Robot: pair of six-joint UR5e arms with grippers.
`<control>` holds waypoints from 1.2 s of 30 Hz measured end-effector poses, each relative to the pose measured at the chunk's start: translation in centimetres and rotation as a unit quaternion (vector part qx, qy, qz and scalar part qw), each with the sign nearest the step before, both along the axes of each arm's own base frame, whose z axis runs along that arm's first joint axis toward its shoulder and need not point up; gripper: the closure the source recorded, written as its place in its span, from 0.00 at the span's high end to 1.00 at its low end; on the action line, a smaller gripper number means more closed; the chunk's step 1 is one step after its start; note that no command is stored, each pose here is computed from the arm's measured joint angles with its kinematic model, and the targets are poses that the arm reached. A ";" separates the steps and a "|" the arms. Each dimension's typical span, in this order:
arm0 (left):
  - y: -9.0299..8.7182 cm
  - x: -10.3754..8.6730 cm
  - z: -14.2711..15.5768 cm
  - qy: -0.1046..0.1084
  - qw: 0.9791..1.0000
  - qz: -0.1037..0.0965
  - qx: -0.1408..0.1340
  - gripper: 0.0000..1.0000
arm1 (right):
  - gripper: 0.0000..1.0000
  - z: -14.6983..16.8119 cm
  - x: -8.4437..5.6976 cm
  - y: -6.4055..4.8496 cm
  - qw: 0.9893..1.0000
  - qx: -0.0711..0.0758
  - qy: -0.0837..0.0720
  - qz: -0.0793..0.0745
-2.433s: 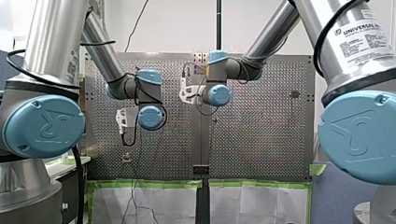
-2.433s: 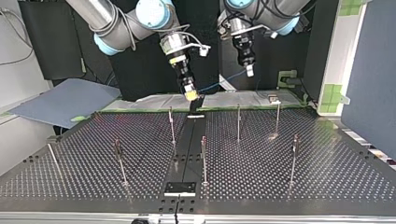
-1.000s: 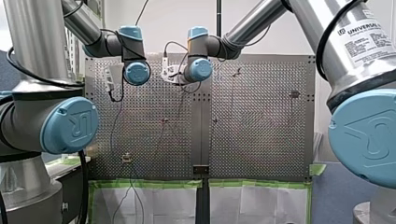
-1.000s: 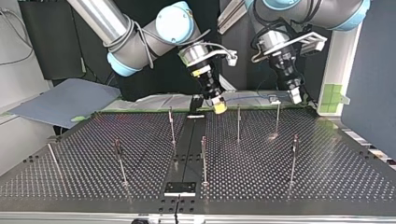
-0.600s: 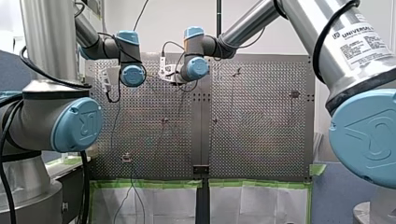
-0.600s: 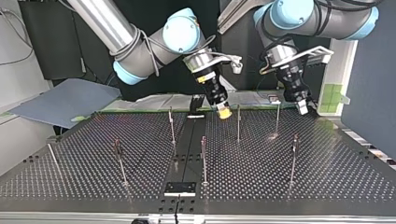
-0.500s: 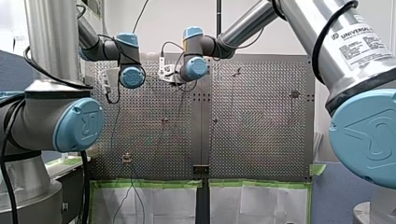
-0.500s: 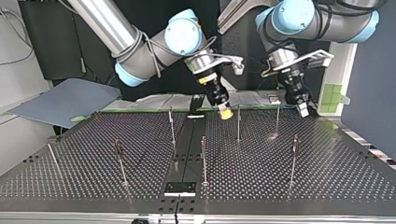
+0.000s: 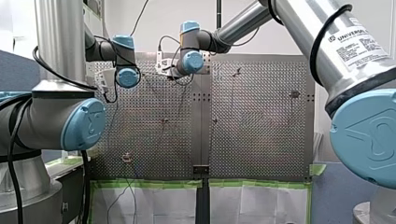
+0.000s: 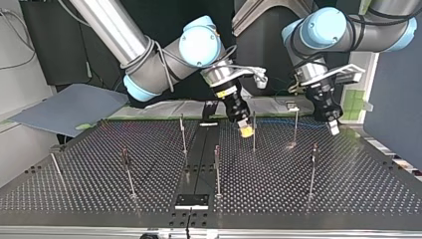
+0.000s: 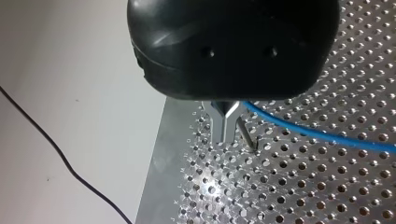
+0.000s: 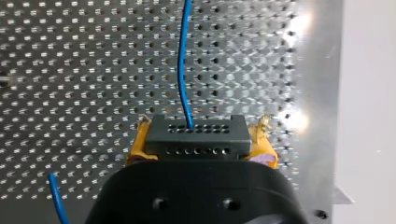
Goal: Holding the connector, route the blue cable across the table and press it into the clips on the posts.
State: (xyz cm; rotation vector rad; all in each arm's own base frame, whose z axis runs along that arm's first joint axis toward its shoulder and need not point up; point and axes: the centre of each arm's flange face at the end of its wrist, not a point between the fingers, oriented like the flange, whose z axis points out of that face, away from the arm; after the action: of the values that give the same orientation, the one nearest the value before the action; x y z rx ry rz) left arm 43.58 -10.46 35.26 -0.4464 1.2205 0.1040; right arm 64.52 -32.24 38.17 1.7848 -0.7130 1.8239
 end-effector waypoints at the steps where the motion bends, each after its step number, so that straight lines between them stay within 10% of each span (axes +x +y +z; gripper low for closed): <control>1: 0.1 0.1 0.0 -0.002 1.000 -0.003 -0.001 0.00 | 0.00 0.3 0.1 -0.1 1.000 -0.002 -0.002 0.000; 25: 3.1 4.7 0.1 -0.029 0.999 -0.018 -0.008 0.00 | 0.00 2.8 3.7 -2.8 0.999 -0.027 -0.036 -0.001; 36: 4.1 6.4 0.5 -0.044 0.998 -0.043 -0.005 0.00 | 0.00 5.8 4.7 -3.4 0.997 -0.049 -0.065 0.003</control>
State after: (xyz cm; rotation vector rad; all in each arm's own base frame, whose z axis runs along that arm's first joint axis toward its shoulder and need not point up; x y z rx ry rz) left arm 50.02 -6.36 35.79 -0.4023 1.1531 0.0054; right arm 69.25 -35.65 44.01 1.6197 -0.6544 1.9576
